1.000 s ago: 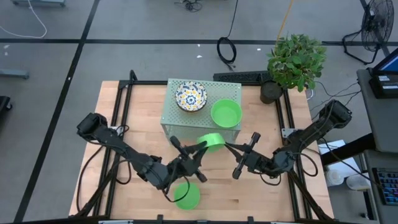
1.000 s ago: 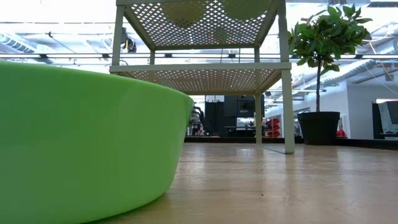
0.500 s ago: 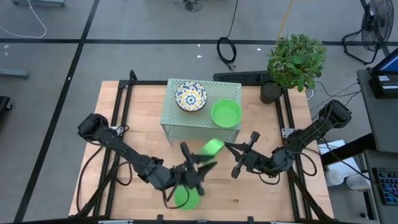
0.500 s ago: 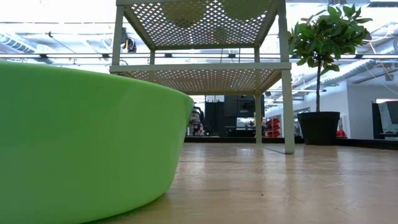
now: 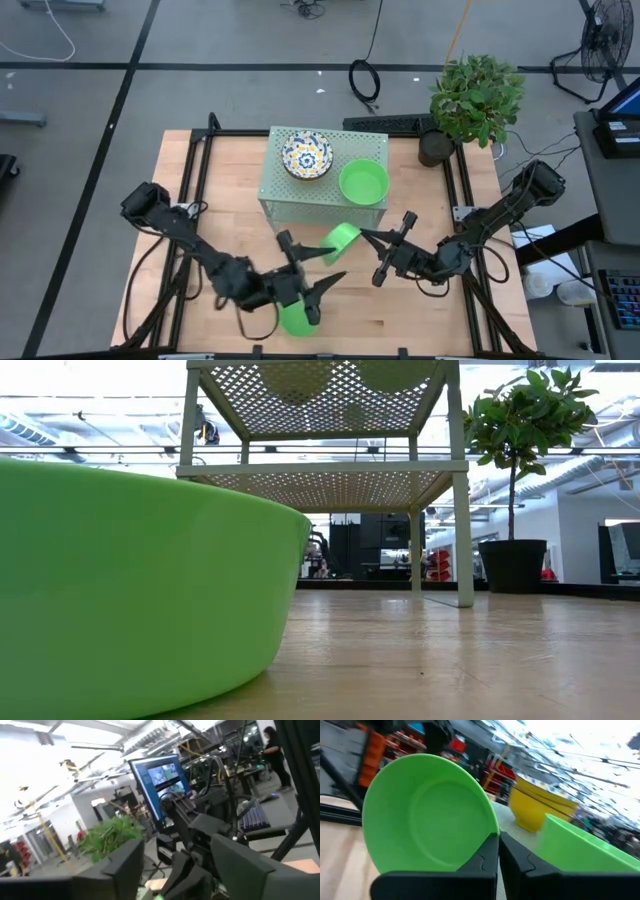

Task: Pick & Place Mini bowls
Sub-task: Stack the top green bowl on the green bowl on the shelf

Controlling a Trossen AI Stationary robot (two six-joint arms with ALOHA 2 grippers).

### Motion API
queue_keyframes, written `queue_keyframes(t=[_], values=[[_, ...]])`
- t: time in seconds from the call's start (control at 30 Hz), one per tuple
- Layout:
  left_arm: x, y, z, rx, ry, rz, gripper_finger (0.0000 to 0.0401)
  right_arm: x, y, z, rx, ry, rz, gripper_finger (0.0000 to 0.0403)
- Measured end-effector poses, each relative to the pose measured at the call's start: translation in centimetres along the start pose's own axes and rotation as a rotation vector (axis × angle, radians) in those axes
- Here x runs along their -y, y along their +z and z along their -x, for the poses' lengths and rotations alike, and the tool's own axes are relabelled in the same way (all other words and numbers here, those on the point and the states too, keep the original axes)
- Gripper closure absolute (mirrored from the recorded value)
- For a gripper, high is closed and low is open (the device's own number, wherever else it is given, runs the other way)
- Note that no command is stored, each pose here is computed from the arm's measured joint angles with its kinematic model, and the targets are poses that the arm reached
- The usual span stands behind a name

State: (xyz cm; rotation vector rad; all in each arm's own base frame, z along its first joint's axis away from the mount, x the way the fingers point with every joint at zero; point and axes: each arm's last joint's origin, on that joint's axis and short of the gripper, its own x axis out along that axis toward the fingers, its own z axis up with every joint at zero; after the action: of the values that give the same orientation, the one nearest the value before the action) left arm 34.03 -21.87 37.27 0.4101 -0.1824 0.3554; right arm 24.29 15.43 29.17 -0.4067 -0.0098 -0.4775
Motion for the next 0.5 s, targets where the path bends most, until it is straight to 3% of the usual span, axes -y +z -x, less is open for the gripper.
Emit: queue_keyframes(t=[0.13,0.3,0.5], values=[[0.8,0.9,2.1,-0.062,0.013,-0.016,0.0124,0.5,1.4,0.4,0.085,0.056,-0.023,0.0403],[2.0,1.9,4.8,-0.121,0.020,-0.047,0.0092,1.9,6.3,0.2,0.112,0.019,0.081,0.0403],[3.3,1.7,6.6,-0.168,-0.032,-0.098,0.0078,5.6,12.9,-2.0,0.029,-0.040,0.191,0.0403]])
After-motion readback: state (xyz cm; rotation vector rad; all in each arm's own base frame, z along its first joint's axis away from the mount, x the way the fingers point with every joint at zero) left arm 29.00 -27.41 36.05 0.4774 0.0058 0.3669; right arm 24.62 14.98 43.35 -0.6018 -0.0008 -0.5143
